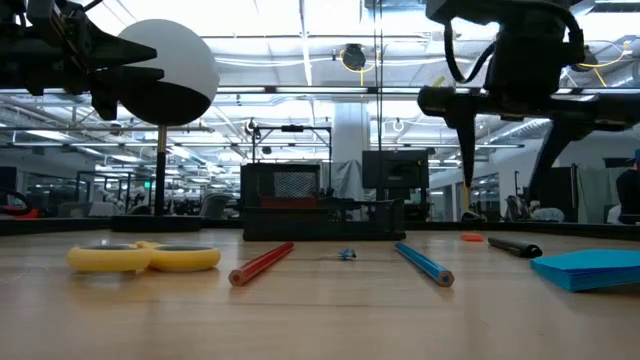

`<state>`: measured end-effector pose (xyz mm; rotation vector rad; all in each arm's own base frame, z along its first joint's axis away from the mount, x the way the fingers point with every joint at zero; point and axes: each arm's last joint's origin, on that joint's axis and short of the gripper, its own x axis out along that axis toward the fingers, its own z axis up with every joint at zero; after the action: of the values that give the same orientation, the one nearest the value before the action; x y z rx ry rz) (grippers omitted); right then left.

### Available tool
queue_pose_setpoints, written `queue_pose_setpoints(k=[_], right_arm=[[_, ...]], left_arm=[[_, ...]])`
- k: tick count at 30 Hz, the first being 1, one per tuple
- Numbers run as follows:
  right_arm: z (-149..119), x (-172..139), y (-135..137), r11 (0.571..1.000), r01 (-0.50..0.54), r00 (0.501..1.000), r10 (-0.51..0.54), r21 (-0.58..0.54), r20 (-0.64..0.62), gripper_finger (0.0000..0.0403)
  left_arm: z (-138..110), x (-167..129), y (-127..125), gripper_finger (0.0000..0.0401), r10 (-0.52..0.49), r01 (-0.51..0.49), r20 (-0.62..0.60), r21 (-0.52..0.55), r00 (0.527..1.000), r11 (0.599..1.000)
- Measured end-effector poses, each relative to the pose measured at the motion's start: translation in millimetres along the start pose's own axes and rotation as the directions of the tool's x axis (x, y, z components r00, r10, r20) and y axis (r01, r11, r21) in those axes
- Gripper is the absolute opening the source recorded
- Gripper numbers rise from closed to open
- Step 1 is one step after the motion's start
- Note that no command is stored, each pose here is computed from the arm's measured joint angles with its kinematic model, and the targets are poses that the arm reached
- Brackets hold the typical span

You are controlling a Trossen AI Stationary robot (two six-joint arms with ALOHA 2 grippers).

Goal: Pick and place office supplies into organizer
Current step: Put the black pen into the desk organizer

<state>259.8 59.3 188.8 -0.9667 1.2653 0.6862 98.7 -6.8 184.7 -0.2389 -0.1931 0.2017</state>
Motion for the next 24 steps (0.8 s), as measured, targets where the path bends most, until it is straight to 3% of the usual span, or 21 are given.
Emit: queue_pose_setpoints(k=[9,14,18,24], right_arm=[[9,19,-4,0.994,-0.110,0.994,0.110,0.000,0.008,0.0231],[18,23,-13,0.994,-0.106,0.994,0.106,-0.033,0.015,0.0216],[21,25,-14,0.989,-0.137,0.988,0.140,-0.048,0.069,0.0216],[22,38,-13,0.980,-0.186,0.981,0.189,-0.070,0.042,0.0218]], left_arm=[[0,0,0,0.0170,0.000,0.000,0.000,0.000,1.000,1.000],[-1,0,0,0.0170,0.002,-0.002,-0.008,0.004,1.000,1.000],[-2,0,0,0.0170,0.003,-0.003,-0.015,0.007,1.000,1.000],[-2,0,0,0.0170,0.004,-0.004,-0.018,0.009,1.000,1.000]])
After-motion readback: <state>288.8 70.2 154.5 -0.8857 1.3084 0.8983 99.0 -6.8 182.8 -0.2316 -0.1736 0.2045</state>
